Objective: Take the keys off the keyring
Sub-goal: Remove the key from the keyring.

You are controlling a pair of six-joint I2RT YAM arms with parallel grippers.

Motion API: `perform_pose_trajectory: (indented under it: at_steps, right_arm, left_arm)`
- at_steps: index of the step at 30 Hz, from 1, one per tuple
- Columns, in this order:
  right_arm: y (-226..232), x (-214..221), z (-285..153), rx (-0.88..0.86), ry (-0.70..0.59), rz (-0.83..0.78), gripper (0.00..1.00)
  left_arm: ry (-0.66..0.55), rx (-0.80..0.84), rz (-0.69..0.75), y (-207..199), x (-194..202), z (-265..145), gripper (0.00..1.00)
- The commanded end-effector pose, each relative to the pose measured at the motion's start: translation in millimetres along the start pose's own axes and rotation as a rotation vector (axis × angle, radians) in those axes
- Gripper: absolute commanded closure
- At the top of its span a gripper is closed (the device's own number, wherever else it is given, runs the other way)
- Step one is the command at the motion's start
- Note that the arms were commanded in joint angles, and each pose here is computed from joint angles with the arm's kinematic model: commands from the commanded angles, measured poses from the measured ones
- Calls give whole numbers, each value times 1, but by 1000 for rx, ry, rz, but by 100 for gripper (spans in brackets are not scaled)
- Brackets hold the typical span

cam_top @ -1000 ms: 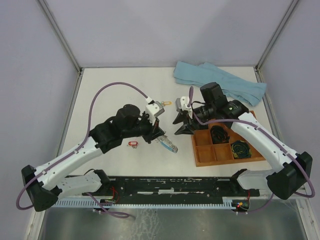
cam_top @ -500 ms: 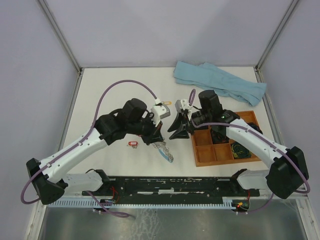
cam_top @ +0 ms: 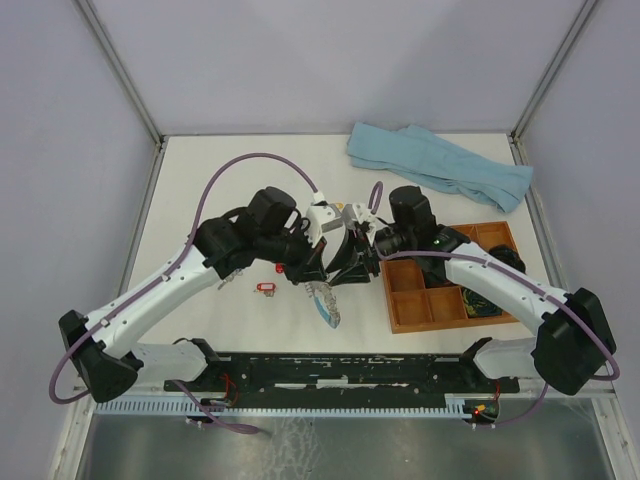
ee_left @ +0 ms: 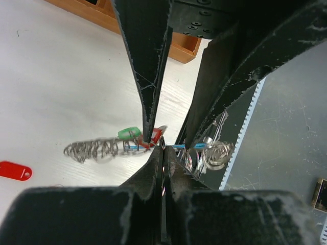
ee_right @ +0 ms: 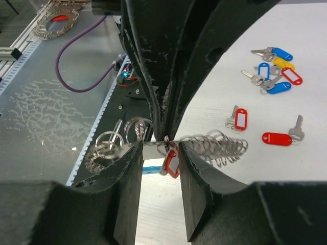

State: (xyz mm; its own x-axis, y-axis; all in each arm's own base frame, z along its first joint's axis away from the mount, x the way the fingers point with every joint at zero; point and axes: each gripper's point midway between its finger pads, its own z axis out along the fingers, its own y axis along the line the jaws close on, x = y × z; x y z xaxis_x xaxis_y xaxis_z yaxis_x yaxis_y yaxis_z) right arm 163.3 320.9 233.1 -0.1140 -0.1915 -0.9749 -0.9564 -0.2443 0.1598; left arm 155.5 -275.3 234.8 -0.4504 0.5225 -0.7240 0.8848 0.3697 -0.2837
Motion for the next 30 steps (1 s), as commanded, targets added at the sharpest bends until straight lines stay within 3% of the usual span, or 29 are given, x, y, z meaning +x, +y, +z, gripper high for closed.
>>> perform_pose_trajectory:
  at_steps: [1,7,24,30]
  right_arm:
    - [4,-11,3,-39,-3,-54,59]
    - [7,-11,5,-45,0,-55,66]
    - [8,-18,10,-46,-19,-28,73]
    - [9,-20,9,-51,-18,-28,80]
  left_arm:
    - [-59,40,83,-8,-23,-12,97]
    - [-56,57,84,-10,-24,-10,97]
    - [-30,108,86,-14,-23,-5,97]
    - [-7,115,86,-15,-20,-5,97]
